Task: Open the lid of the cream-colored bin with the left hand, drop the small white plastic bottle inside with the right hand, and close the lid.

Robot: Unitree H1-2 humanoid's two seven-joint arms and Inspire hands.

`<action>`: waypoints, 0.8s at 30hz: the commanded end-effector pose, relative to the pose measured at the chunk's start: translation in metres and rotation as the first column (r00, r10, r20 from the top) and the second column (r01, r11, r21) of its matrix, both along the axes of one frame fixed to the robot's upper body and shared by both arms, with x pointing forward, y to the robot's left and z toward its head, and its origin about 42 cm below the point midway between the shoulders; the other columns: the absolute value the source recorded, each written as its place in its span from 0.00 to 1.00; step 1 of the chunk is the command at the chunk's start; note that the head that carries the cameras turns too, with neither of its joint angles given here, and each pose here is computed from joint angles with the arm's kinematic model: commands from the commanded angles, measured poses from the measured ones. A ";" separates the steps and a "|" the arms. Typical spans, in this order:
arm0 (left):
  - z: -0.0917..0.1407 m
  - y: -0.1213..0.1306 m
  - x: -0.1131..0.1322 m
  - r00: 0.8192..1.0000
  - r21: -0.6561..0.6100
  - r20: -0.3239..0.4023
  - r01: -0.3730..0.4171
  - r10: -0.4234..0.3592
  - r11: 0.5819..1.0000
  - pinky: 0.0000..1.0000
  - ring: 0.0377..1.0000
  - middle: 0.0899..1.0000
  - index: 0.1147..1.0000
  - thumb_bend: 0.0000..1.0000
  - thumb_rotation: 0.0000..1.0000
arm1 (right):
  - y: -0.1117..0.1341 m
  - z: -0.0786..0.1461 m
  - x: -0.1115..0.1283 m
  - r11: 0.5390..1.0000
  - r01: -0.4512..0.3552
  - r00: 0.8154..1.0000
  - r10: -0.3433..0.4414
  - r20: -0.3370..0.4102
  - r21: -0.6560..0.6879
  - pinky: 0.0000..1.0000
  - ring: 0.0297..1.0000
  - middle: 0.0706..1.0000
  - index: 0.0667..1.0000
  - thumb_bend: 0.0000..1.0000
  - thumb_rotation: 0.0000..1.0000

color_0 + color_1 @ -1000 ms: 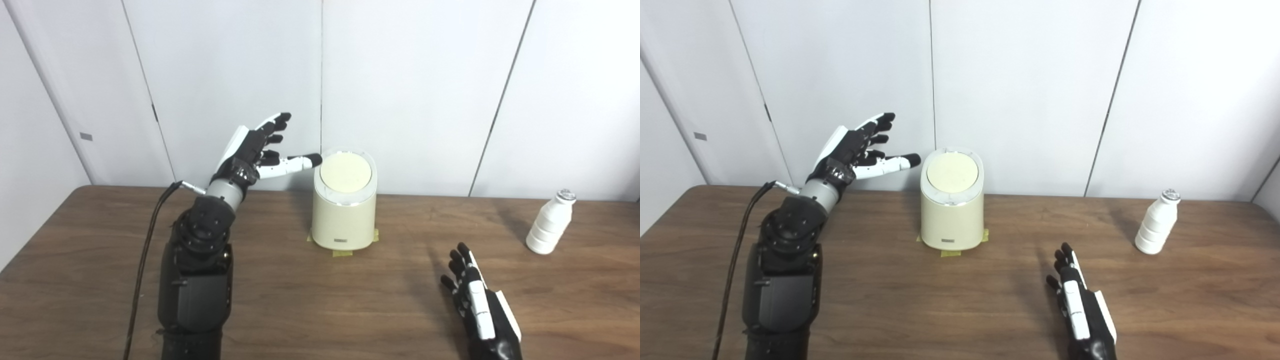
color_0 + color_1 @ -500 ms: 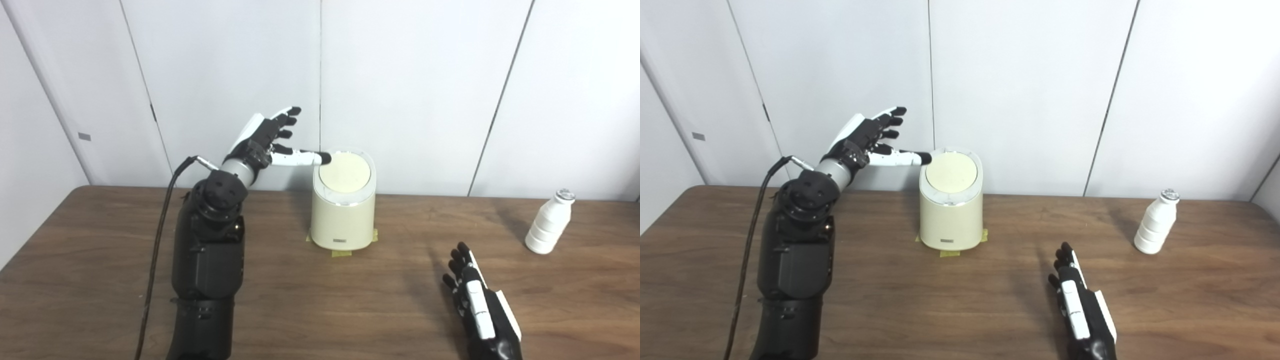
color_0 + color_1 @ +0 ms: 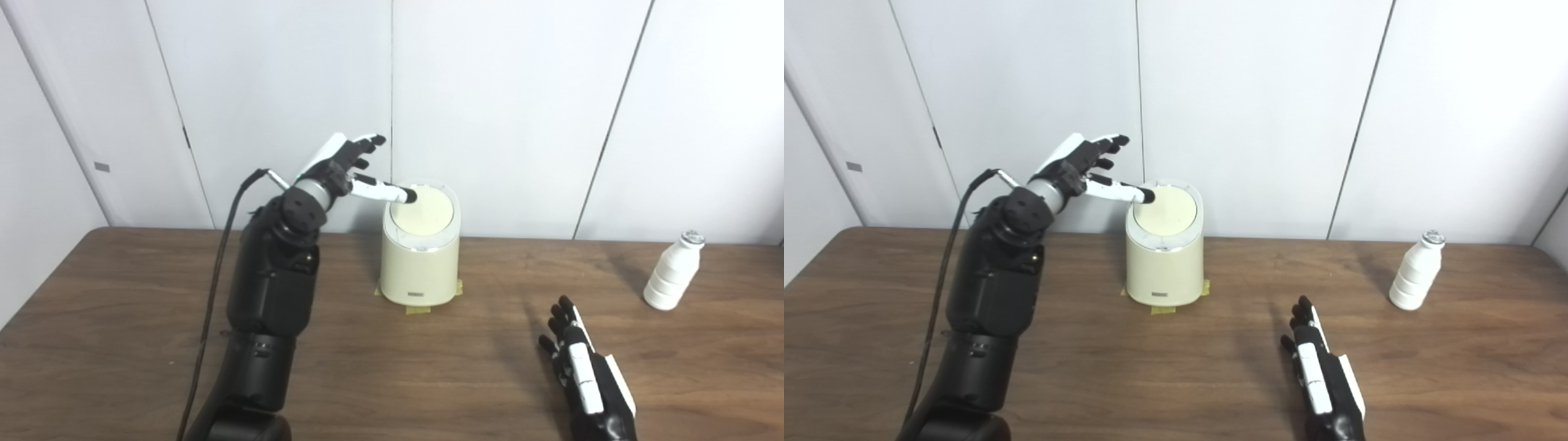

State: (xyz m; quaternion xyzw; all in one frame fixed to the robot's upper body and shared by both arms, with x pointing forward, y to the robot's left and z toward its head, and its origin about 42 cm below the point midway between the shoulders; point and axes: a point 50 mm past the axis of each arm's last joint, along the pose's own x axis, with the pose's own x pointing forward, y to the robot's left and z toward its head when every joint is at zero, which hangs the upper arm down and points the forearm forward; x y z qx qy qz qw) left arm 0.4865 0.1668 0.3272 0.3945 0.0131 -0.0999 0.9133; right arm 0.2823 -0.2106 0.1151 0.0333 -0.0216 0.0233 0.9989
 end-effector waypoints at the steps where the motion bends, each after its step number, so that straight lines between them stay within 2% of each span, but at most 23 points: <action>1: 0.036 -0.004 0.008 0.994 0.020 0.112 -0.017 0.014 1.000 0.71 0.88 0.94 0.95 0.86 0.25 | 0.012 -0.002 0.003 0.999 -0.008 1.000 0.008 0.002 0.049 0.95 1.00 1.00 1.00 0.58 0.89; 10: 0.035 -0.014 0.023 0.995 0.072 0.094 0.007 -0.014 0.997 0.76 0.91 0.94 0.95 0.85 0.23 | 0.023 0.001 0.006 0.999 -0.002 1.000 0.002 0.011 0.042 0.95 1.00 1.00 1.00 0.57 0.90; 19: 0.034 -0.023 0.030 0.992 0.165 0.119 0.027 -0.048 0.986 0.73 0.89 0.91 0.93 0.87 0.20 | 0.027 0.004 0.010 0.998 0.005 1.000 -0.006 0.026 0.058 0.94 1.00 1.00 1.00 0.58 0.91; 24: 0.032 -0.025 0.032 0.986 0.237 0.154 0.029 -0.067 0.971 0.68 0.87 0.93 0.92 0.88 0.23 | 0.030 0.006 0.009 0.998 0.007 1.000 -0.009 0.019 0.062 0.93 1.00 1.00 1.00 0.57 0.92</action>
